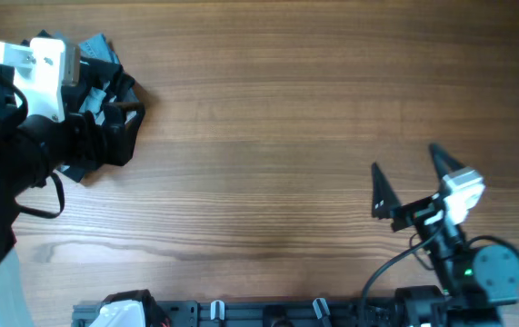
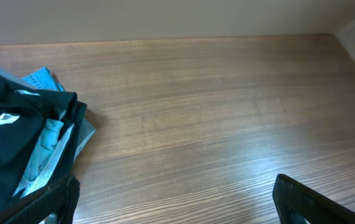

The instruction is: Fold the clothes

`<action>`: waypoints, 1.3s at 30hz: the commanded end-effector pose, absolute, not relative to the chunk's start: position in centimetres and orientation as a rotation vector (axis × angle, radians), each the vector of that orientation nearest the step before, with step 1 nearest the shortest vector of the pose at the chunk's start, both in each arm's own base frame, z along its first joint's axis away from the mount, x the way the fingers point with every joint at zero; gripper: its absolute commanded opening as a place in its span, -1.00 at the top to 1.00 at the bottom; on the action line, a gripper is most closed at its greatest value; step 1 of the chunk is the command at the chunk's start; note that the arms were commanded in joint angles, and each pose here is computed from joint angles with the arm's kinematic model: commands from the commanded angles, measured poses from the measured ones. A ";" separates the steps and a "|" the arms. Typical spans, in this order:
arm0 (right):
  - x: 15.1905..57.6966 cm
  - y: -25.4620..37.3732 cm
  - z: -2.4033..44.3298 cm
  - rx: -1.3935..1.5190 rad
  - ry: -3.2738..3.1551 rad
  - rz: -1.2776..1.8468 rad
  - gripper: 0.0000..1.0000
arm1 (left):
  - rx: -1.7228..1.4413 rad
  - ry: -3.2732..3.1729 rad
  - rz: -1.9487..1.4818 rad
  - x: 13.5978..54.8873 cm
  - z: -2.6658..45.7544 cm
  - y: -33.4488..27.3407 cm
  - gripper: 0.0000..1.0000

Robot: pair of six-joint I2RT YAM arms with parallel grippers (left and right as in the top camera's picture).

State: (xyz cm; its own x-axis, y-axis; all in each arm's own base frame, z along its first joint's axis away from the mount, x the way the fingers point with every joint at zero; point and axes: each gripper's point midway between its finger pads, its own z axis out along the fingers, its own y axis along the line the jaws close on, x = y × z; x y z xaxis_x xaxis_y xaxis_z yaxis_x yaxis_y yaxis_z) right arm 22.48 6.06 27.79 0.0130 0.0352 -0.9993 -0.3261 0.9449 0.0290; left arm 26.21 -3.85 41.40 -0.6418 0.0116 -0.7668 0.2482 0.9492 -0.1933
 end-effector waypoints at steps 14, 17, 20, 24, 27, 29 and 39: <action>23.2 7.6 18.2 -0.367 1.507 0.285 -0.99 | 0.173 2.249 -0.356 26.3 41.3 -3.8 -1.00; 23.2 7.6 18.1 -0.367 1.508 0.285 -0.99 | 0.173 2.248 -0.356 26.3 41.4 -3.9 -1.00; 23.2 7.6 18.1 -0.367 1.511 0.285 -0.99 | 0.173 2.248 -0.356 26.3 41.4 -3.8 -1.00; 23.2 7.6 18.1 -0.367 1.511 0.285 -0.99 | 0.173 2.248 -0.356 26.3 41.4 -3.8 -1.00; 23.2 7.6 18.1 -0.367 1.511 0.285 -0.99 | 0.173 2.248 -0.356 26.3 41.4 -3.8 -1.00; 23.2 7.6 18.1 -0.367 1.511 0.286 -0.99 | 0.173 2.248 -0.356 26.3 41.4 -3.8 -1.00; 23.2 7.6 18.1 -0.367 1.511 0.285 -0.99 | 0.189 2.002 -0.222 26.1 44.9 -2.9 -1.00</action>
State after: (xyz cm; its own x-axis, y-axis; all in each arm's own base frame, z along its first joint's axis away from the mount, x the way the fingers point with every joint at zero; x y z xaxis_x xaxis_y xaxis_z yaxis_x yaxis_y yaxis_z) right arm 23.43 7.17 17.87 0.0262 -0.0287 -0.9992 -0.3829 0.9231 -0.0366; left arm 26.69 -3.11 43.60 -0.5303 0.0229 -0.8475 0.2362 0.9640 -0.1218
